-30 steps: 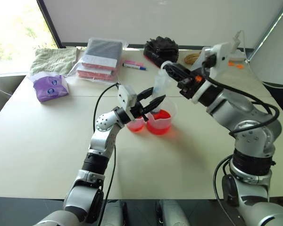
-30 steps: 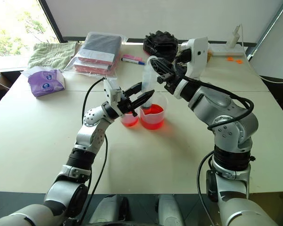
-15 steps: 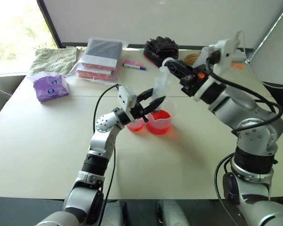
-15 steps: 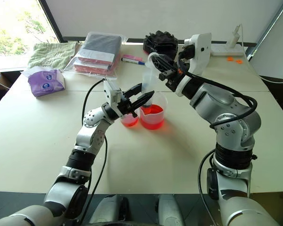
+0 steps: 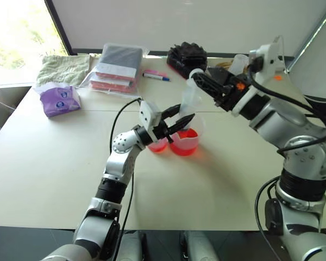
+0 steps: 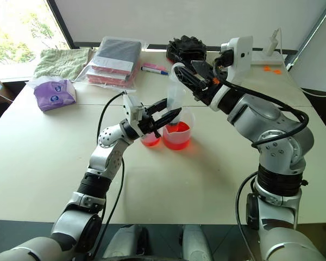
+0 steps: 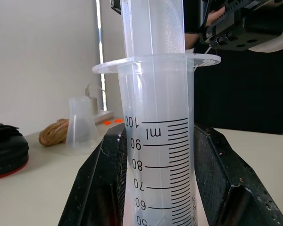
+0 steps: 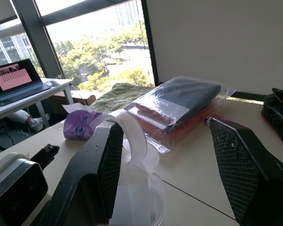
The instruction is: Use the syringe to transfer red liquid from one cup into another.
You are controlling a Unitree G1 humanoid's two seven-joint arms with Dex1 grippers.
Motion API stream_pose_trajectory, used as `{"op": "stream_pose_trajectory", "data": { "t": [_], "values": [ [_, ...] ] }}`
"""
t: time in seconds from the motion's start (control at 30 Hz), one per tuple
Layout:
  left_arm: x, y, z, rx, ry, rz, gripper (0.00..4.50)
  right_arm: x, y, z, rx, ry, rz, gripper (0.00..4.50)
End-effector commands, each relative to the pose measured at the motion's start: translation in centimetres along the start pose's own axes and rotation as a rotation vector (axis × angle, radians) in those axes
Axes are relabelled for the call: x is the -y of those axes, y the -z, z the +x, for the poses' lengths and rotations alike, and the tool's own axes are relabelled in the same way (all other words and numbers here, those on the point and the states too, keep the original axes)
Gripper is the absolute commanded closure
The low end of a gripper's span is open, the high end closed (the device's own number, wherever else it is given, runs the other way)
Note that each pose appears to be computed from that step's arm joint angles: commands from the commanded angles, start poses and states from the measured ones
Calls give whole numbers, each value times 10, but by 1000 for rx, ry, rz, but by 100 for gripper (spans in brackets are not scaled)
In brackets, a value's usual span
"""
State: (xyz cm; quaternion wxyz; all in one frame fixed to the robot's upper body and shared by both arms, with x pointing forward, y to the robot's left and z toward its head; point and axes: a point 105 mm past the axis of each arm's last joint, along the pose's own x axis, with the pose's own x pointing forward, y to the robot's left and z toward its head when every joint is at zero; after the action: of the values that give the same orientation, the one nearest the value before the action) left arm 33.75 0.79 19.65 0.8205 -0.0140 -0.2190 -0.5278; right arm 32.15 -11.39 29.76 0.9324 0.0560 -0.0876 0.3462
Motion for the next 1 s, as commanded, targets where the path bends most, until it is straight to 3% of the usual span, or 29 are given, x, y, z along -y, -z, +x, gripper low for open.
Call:
{"op": "stream_pose_trajectory", "data": {
  "t": [0.03,1.0],
  "values": [
    [16,-6,10,20,85,29,304,-3,-14,-10,23,-38,-50,158],
    [15,-6,11,28,72,33,304,20,-33,-36,-156,-128,-248,158]
  ]
}}
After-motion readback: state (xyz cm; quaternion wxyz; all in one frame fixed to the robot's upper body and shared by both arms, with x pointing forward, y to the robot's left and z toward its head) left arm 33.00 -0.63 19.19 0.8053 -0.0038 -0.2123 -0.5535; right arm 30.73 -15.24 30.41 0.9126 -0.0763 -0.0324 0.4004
